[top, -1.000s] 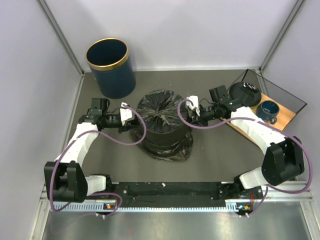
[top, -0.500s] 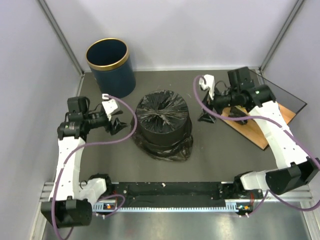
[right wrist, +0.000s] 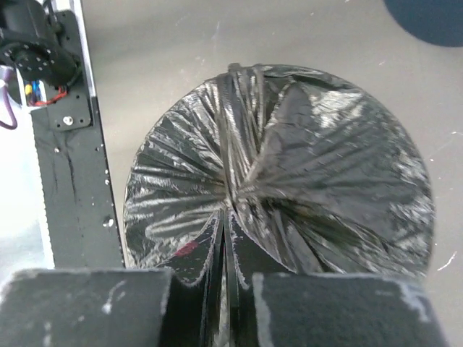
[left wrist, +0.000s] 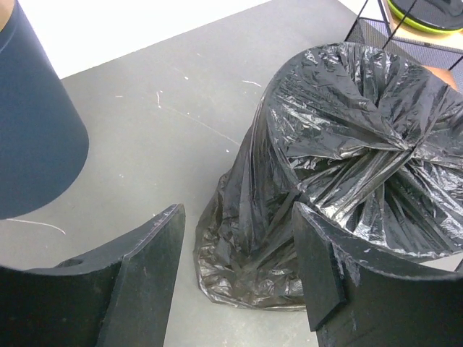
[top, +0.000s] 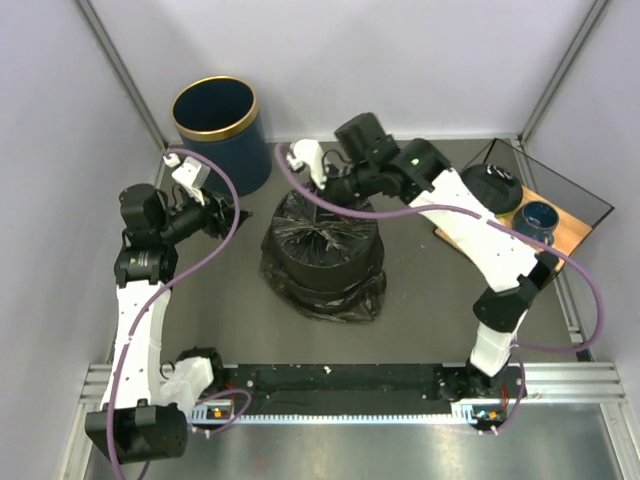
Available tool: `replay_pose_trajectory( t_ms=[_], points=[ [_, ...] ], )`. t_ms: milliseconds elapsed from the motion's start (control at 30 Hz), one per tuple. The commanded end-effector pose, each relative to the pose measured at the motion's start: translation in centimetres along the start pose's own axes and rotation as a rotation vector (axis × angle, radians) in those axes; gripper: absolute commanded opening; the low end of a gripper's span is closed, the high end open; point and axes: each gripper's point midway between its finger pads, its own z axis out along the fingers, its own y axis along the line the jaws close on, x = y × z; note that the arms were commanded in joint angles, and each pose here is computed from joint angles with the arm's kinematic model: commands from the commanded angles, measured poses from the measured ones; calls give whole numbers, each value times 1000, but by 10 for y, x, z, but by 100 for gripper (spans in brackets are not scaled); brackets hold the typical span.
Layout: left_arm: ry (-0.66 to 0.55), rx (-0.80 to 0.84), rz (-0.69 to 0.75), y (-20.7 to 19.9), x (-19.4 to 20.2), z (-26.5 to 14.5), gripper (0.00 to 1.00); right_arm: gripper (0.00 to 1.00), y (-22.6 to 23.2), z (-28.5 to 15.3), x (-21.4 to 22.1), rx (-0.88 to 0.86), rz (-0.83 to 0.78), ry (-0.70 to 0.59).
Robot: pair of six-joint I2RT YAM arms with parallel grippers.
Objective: Put the trash bags into the trash bin
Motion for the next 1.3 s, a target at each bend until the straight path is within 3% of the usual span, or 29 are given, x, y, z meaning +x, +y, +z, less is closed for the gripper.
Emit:
replay_pose_trajectory(
  t_ms=[0,233,333,500,800,1067,1267],
  points=[
    [-95,-46,-22,-5,-18,-9,66,0,-5,22,19,75,7,108],
    [-94,-73,-21,-8,-3,-15,67,0,-26,75,94,100,35,315],
    [-103,-68,-21,-10,-3,-16,67,0,-28,97,123,94,35,347],
    [-115,-59,-41,-14,-2,-16,67,0,-31,129,148,49,76,303],
    [-104,-50,-44,-19,0,-20,67,0,-21,159,204,-36,134,362],
    [-115,-45,-52,-19,-9,-18,68,0,-21,147,178,-14,122,285],
    [-151,-7,-37,-21,-24,-15,68,0,-20,109,124,41,100,148]
  ],
)
